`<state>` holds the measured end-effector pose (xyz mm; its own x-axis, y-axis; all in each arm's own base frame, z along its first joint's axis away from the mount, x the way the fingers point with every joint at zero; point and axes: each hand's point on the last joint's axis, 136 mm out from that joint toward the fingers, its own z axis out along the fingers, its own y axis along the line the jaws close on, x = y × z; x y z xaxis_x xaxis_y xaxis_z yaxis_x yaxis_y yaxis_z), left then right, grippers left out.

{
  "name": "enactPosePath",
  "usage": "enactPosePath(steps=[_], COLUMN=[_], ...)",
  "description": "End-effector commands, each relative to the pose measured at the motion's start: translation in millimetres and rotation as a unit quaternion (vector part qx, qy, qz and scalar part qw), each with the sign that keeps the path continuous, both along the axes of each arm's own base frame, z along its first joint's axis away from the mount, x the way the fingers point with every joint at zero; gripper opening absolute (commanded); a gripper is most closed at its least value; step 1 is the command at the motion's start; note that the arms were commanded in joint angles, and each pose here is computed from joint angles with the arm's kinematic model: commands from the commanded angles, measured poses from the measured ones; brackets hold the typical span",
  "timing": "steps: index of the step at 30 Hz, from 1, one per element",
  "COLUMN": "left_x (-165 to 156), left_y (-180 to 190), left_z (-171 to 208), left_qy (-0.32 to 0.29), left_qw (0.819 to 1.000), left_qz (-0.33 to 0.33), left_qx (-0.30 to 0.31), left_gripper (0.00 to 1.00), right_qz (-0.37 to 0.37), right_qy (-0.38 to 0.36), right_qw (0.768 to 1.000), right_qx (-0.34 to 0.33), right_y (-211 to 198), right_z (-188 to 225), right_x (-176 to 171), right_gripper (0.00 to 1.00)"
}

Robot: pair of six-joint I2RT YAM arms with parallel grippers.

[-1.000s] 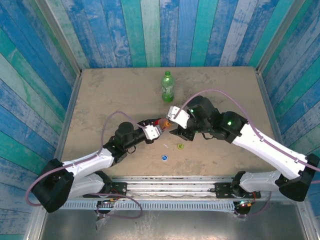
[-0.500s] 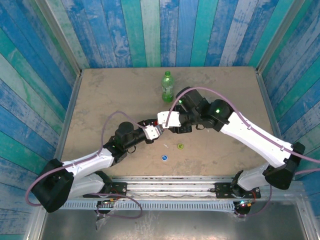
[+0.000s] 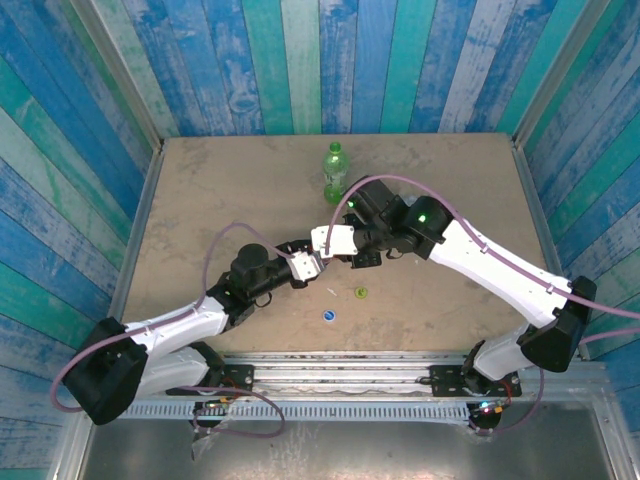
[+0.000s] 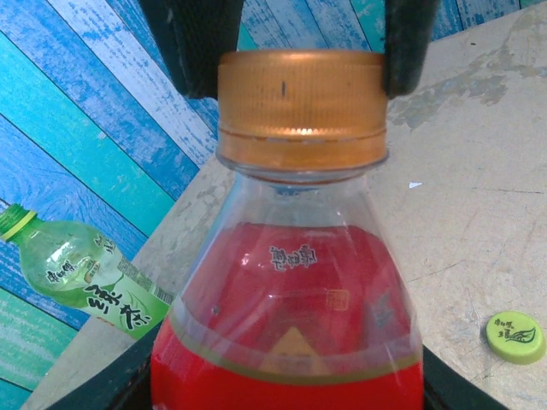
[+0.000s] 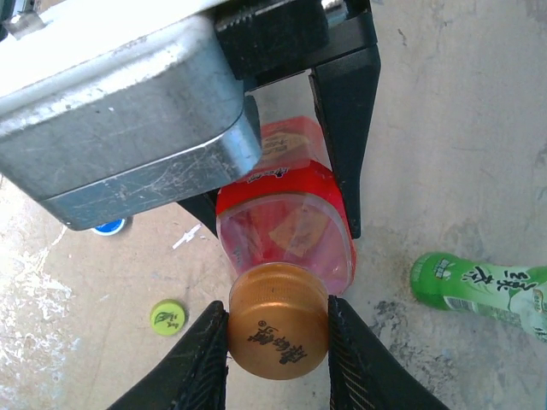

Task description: Screw on the bottle caps

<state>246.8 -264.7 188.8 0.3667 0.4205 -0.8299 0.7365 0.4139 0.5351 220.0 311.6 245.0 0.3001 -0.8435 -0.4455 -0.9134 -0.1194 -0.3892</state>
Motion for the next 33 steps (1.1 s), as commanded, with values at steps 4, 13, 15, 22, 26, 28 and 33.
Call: enactPosePath(steps=[4,13,15,22,26,28,33], left_x=[2.1,4.1,3.8,2.5,2.5,2.6,4.6], left_y=[-2.6,-1.6,-1.9,-2.1,-1.3,-1.1,-0.1], left_z=[15.8,13.2,12.1,14.3,14.5,13.6,13.7], left_qy=[-0.016,-0.016,-0.014,-0.016,-0.017,-0.017,-0.018], left_qw=[1.000,1.000,1.000,1.000,1.000,1.000,1.000], left_qz=[-0.003,0.002,0.002,-0.002,0.000,0.001,0.007], left_qx=[-0.014,-0.006,-0.006,-0.009,-0.007,-0.006,-0.006], left_gripper=[0.51,0.51,0.51,0.50,0.50,0.50,0.50], right_qz=[-0.029,-0.044,-0.043,-0.035,-0.038,-0.039,-0.073], right_qy=[0.014,0.028,0.037,0.028,0.028,0.028,0.045], right_qw=[0.999,0.999,0.998,0.999,0.999,0.999,0.996], right_qx=[-0.016,0.006,0.012,0.020,0.020,0.018,0.030], right_y=[-7.4,-6.2,-4.3,-4.3,-1.9,-1.4,-2.5], right_z=[-12.0,-4.1,-3.1,-6.0,-5.1,-6.0,-4.3], right_x=[1.1,4.9,2.2,1.0,4.2,5.2,6.6], right_gripper=[0.41,0.25,0.24,0.37,0.34,0.30,0.18])
